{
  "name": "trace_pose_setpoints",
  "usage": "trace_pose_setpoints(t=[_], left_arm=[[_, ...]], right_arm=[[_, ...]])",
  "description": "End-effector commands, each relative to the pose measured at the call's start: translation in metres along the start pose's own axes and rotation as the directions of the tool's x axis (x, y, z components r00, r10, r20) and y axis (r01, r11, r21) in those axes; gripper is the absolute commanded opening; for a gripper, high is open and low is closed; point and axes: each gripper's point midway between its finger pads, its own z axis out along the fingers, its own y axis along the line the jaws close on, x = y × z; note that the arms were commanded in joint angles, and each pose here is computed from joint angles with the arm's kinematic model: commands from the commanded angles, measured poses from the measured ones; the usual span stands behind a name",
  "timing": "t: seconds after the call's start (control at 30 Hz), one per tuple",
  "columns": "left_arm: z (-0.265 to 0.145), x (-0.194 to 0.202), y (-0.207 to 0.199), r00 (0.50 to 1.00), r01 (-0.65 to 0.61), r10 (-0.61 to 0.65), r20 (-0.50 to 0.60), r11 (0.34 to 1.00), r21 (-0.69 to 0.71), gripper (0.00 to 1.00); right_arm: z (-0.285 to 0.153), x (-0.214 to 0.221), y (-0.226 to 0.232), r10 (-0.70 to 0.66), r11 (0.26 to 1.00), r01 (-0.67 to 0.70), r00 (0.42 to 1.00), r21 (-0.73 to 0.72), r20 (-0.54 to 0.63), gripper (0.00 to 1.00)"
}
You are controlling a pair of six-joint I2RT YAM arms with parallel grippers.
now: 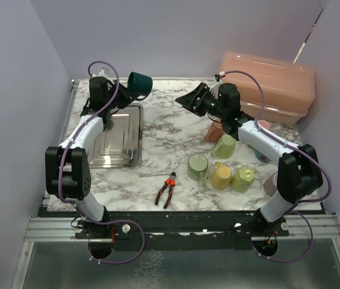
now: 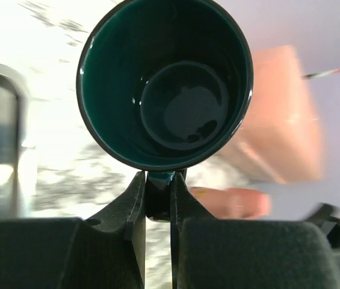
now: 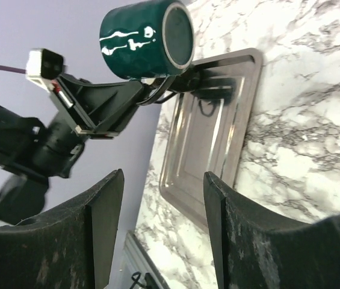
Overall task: Turn the mug right side up
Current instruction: Place the cup on the tray.
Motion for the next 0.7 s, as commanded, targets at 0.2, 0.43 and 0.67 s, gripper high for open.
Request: trace_pose_setpoints(t=[0.2,0.43,0.67], left_arm=[[-0.044,-0.026,0.092,0.79,-0.611,0.551,-0.268,0.671,-0.42,0.0],[-0.051,-0.039,0.119,0.733,-0.67,0.591,-0.336,0.541,-0.509,0.0],[-0.052,-0.043,0.14,0.708,-0.688,0.594,-0.382,0.462,-0.559,0.0]], right_arm=[[-0.016,-0.009,-0.031,-0.091,0.985,0.084,0.995,0.149,0.045,0.59],[-0.018,-0.011,-0.041,-0.105,0.978,0.096,0.994,0.185,0.042,0.59],[-0.021,-0.013,-0.044,-0.133,0.971,0.122,0.99,0.204,0.041,0.59]])
